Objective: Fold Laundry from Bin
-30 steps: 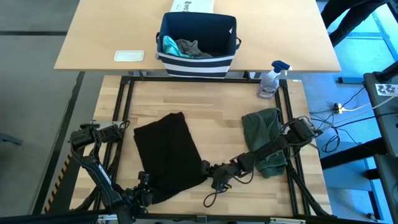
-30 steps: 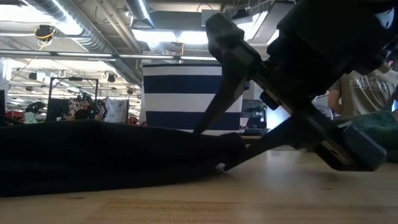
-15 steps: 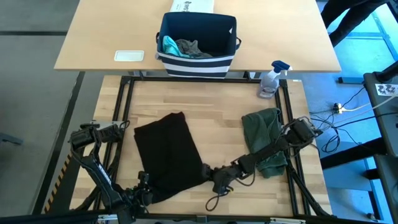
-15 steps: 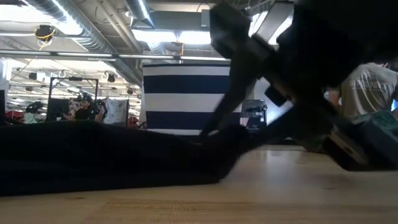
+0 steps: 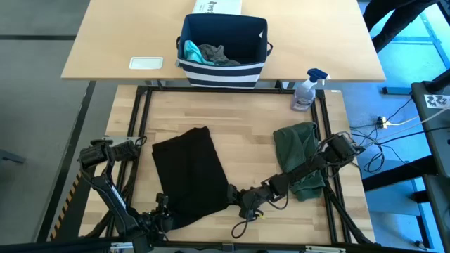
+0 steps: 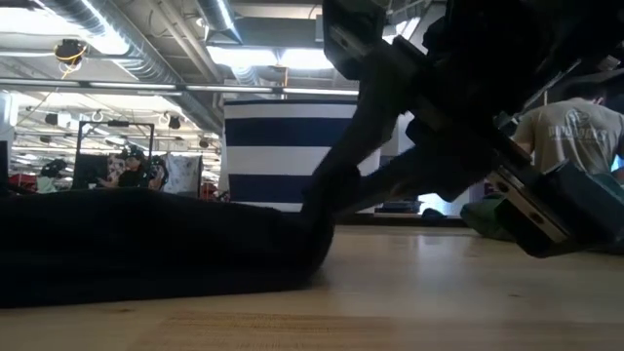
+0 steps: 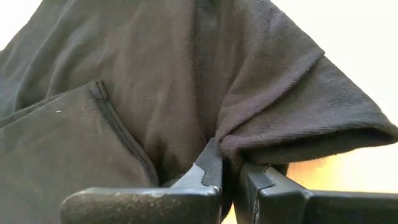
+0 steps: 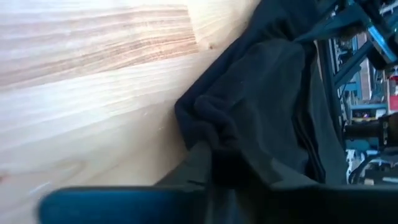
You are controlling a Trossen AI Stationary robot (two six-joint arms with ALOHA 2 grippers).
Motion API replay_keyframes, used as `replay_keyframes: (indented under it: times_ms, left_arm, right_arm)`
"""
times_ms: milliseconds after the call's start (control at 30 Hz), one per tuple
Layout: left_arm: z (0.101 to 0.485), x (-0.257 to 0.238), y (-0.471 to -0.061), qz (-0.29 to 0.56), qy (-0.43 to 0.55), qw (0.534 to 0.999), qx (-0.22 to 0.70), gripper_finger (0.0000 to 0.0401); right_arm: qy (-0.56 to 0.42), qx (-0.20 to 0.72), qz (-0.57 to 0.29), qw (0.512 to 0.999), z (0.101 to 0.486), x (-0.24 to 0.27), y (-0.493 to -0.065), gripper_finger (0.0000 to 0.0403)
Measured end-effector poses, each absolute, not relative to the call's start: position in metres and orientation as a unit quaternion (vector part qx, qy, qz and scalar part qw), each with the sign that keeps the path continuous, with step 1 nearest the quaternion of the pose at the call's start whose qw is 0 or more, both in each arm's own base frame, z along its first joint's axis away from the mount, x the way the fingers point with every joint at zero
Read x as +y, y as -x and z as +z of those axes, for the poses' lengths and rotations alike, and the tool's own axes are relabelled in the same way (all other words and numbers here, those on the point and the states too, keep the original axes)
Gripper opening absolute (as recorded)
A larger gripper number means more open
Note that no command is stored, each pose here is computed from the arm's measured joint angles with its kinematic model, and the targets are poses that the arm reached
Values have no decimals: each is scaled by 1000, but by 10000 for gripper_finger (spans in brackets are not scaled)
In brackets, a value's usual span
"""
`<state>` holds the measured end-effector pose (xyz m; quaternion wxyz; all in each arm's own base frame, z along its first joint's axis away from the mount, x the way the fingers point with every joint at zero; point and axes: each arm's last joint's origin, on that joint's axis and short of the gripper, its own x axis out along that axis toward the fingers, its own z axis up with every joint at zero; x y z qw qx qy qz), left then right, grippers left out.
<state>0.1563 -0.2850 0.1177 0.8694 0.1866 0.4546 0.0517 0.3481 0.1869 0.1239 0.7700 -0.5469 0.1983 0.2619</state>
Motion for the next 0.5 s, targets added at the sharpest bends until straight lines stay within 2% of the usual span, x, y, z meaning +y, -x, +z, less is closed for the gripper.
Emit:
replay_keyframes:
  times_ms: [100, 200, 333, 500]
  left_arm:
    - [118, -287, -158, 52, -181, 877, 443, 4]
    - [119, -290, -159, 54, -164, 888, 426, 4]
    - [123, -290, -159, 75, -110, 900, 415, 4]
    - [140, -289, -158, 75, -94, 915, 386, 4]
  right_arm:
    - [533, 207, 250, 781, 124, 187, -348, 11]
    - [518, 212, 236, 794, 124, 187, -348, 17]
    - [462, 204, 213, 837, 134, 190, -349, 7]
    - [401, 181, 187, 878, 155, 189, -349, 6]
